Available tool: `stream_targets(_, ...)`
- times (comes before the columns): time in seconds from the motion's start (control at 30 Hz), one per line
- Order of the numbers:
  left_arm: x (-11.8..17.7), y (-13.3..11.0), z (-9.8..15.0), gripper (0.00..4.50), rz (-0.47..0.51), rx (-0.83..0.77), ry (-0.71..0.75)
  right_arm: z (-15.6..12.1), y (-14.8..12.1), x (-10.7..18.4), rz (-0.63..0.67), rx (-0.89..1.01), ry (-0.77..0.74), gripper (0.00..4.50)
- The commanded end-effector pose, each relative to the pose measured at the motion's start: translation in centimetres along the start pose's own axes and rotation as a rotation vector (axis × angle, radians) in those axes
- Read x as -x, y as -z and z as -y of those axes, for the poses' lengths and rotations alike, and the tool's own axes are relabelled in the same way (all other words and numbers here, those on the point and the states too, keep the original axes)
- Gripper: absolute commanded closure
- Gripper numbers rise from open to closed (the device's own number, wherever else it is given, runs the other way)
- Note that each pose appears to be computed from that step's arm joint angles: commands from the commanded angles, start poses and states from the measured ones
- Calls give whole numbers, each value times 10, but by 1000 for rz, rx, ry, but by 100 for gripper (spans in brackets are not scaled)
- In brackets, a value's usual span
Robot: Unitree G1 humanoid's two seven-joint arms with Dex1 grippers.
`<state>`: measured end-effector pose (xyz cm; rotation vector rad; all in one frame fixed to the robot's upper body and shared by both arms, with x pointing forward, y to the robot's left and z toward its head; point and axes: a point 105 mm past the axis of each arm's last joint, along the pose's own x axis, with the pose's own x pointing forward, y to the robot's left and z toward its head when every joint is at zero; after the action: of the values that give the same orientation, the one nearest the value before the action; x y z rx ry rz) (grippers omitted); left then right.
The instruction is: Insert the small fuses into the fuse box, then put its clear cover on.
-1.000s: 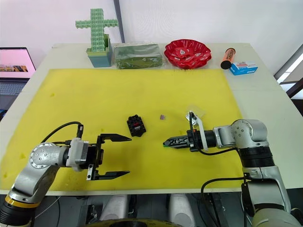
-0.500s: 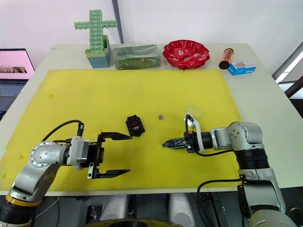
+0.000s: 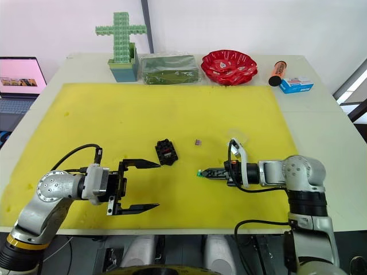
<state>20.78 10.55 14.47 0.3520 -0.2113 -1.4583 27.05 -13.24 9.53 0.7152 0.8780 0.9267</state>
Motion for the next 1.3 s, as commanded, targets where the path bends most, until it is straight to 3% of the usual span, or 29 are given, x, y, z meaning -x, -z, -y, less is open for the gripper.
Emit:
stream_targets(0.03,4,-6,2,0,12,-18,-12,-18,-13,10,249,31,7,447)
stream_targets(0.13,5,-6,4,0,12,-11,-17,-25,-10,9,470,-66,93,447)
stream_targets(0.2,5,-5,5,0,14,-6,-17,-34,-1,9,522,-211,128,447)
stream_targets(0.3,5,-5,7,0,17,-2,-11,-43,12,4,531,-301,176,447)
stream_targets(0.5,5,-4,6,0,20,-4,-5,-37,16,7,591,-427,301,447)
stream_targets(1.13,2,-5,9,0,26,0,-18,-25,31,3,532,-503,462,447)
stream_targets(1.3,2,-4,10,0,24,3,-18,-37,27,0,551,-508,439,315)
